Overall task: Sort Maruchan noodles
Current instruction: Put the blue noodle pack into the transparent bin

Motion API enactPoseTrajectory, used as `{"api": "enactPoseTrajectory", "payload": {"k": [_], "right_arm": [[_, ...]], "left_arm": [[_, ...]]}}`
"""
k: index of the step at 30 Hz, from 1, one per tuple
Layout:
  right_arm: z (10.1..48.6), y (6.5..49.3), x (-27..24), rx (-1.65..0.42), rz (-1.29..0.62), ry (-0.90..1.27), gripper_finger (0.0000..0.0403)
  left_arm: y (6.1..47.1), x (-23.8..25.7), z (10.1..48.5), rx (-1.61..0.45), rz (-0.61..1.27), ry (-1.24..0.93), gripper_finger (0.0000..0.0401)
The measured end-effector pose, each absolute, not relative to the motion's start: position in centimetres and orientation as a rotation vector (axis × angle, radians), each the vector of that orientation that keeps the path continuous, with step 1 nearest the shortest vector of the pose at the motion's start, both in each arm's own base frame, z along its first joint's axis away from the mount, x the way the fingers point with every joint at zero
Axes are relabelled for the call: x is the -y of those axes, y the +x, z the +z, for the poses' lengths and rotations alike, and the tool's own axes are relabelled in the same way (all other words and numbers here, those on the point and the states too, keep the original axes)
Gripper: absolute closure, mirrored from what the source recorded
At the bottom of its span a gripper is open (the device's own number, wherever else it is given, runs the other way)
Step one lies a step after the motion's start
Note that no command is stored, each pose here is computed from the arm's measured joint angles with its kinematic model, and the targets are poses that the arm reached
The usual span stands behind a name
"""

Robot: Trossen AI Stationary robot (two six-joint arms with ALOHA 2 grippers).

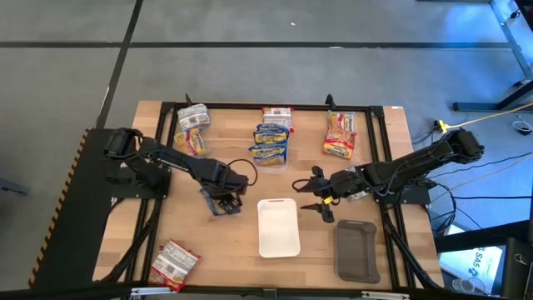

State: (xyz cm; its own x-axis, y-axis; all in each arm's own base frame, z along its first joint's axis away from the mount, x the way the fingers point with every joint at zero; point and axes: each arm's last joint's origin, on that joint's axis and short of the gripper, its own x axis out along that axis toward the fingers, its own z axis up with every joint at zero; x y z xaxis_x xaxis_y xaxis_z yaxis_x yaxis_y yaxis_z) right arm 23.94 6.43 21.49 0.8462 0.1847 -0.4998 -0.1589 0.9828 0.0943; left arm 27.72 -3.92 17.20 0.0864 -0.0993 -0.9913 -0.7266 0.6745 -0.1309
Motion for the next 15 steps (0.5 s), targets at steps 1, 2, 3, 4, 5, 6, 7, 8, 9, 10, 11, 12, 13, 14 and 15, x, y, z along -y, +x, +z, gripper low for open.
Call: {"api": "enactPoseTrajectory", "payload": {"k": [1, 2, 3, 4, 5, 6, 7, 8, 9, 10, 11, 12, 13, 14, 15], "right_arm": [[21.5, 23.9, -6.4, -0.531, 0.174, 0.056, 0.0159], [21.5, 24.0, -6.4, -0.529, 0.163, 0.061, 0.0159], [21.5, 24.0, -6.4, -0.528, 0.157, 0.063, 0.0159], [21.5, 24.0, -6.4, -0.529, 0.154, 0.066, 0.0159], [21.5, 24.0, -6.4, -0.531, 0.151, 0.074, 0.0159], [21.5, 24.0, -6.4, -0.534, 0.148, 0.086, 0.0159], [21.5, 23.9, -6.4, -0.542, 0.147, 0.094, 0.0159], [21.4, 23.9, -6.4, -0.554, 0.152, 0.109, 0.0159], [21.3, 23.8, -6.4, -0.565, 0.161, 0.119, 0.0159], [21.2, 23.8, -6.5, -0.572, 0.172, 0.138, 0.0159], [21.1, 23.7, -6.5, -0.576, 0.182, 0.151, 0.0159], [20.8, 23.7, -6.5, -0.589, 0.189, 0.166, 0.0159], [20.5, 23.6, -6.5, -0.611, 0.192, 0.177, 0.0159], [20.0, 23.4, -6.5, -0.642, 0.194, 0.189, 0.0159], [19.7, 23.3, -6.5, -0.666, 0.192, 0.196, 0.0159]], "left_arm": [[28.0, 3.9, 17.5, -1.424, 0.530, -0.731, 0.0217], [28.2, 3.9, 18.0, -1.417, 0.517, -0.724, 0.0217], [28.4, 4.0, 18.4, -1.413, 0.508, -0.718, 0.0217], [28.5, 4.0, 18.9, -1.415, 0.497, -0.708, 0.0217], [28.6, 4.2, 19.5, -1.415, 0.485, -0.698, 0.0217], [28.8, 4.4, 20.0, -1.402, 0.461, -0.687, 0.0217], [29.1, 4.7, 20.6, -1.378, 0.431, -0.676, 0.0217], [29.4, 5.1, 21.2, -1.346, 0.399, -0.651, 0.0217], [29.8, 5.5, 21.6, -1.306, 0.355, -0.616, 0.0217], [30.2, 6.2, 22.0, -1.255, 0.303, -0.574, 0.0217], [30.7, 6.8, 22.3, -1.195, 0.255, -0.536, 0.0217], [31.1, 7.6, 22.4, -1.145, 0.206, -0.500, 0.0217], [31.5, 8.3, 22.3, -1.104, 0.155, -0.473, 0.0217], [31.9, 9.0, 21.9, -1.068, 0.111, -0.451, 0.0217], [32.1, 9.6, 21.4, -1.055, 0.087, -0.425, 0.0217]]}}
